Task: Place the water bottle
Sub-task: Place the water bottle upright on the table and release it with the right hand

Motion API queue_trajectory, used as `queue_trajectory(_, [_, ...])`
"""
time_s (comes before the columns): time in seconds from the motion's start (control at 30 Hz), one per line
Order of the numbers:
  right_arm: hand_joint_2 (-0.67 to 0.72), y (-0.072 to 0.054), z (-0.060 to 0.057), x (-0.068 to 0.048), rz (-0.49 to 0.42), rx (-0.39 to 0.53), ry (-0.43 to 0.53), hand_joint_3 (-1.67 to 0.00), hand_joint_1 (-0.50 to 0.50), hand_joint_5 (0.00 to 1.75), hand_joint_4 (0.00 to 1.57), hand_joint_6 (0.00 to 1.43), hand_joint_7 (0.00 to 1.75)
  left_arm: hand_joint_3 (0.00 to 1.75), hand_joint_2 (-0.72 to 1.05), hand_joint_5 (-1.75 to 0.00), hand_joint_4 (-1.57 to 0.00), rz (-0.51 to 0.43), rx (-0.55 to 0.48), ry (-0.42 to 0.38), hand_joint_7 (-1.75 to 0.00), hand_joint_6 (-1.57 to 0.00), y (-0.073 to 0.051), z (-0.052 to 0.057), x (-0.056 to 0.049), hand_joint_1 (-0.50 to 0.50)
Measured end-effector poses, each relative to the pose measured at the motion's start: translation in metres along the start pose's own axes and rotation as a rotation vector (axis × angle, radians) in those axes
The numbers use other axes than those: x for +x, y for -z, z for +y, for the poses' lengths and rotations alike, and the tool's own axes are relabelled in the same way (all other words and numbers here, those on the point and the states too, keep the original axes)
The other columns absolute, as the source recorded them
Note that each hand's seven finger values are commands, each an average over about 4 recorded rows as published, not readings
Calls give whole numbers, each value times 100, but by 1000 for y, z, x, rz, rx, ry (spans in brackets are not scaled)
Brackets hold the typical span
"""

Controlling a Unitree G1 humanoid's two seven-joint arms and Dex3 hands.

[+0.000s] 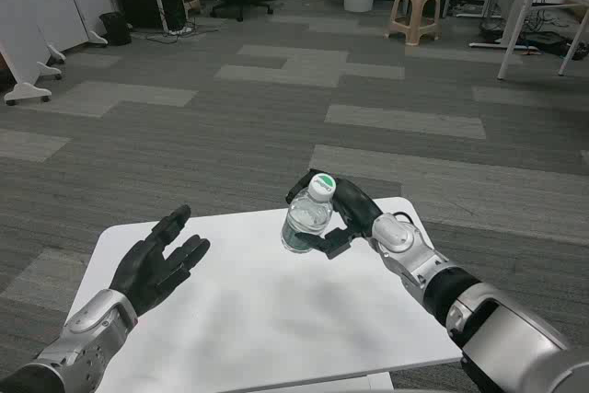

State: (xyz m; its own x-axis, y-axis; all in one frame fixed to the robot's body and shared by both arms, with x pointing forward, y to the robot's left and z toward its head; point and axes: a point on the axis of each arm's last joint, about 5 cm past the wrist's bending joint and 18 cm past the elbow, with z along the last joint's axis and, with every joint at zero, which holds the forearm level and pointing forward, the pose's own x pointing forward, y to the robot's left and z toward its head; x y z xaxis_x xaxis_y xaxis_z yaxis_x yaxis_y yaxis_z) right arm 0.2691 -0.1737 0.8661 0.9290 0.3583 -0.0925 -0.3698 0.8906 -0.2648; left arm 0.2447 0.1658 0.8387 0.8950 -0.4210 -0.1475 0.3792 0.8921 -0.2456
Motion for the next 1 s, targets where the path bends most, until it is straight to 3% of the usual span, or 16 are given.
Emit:
queue_trajectory(0.23, [-54, 17, 14, -5, 66, 81, -41, -137, -29, 155, 128, 96, 161, 9, 105, -10, 0, -76, 71, -56, 0, 0, -6, 16, -8, 50])
queue_trajectory(0.43, [-54, 17, 14, -5, 66, 83, -41, -143, -29, 155, 128, 96, 161, 9, 105, -3, 0, -76, 72, -58, 0, 0, -6, 16, -8, 50])
queue_trajectory(0.63, [-54, 17, 14, -6, 71, 82, -41, -141, -29, 155, 128, 96, 157, 9, 105, -10, 0, -76, 72, -57, 0, 0, -6, 16, -8, 50])
queue_trajectory(0.73, [-54, 19, 16, -6, 84, 75, -54, -139, -29, 155, 126, 94, 159, 9, 105, -3, 0, -76, 72, -57, 0, 0, -6, 16, -8, 50])
queue_trajectory(0.87, [-54, 21, 21, -5, 102, 53, -89, -143, -29, 155, 126, 91, 161, 9, 105, -10, 0, -76, 73, -57, 0, 0, -6, 16, -8, 50])
queue_trajectory(1.0, [-54, 20, 26, -3, 115, -10, -135, -141, -29, 155, 128, 89, 161, 9, 105, -5, 0, -76, 73, -57, 0, 0, -6, 16, -8, 50])
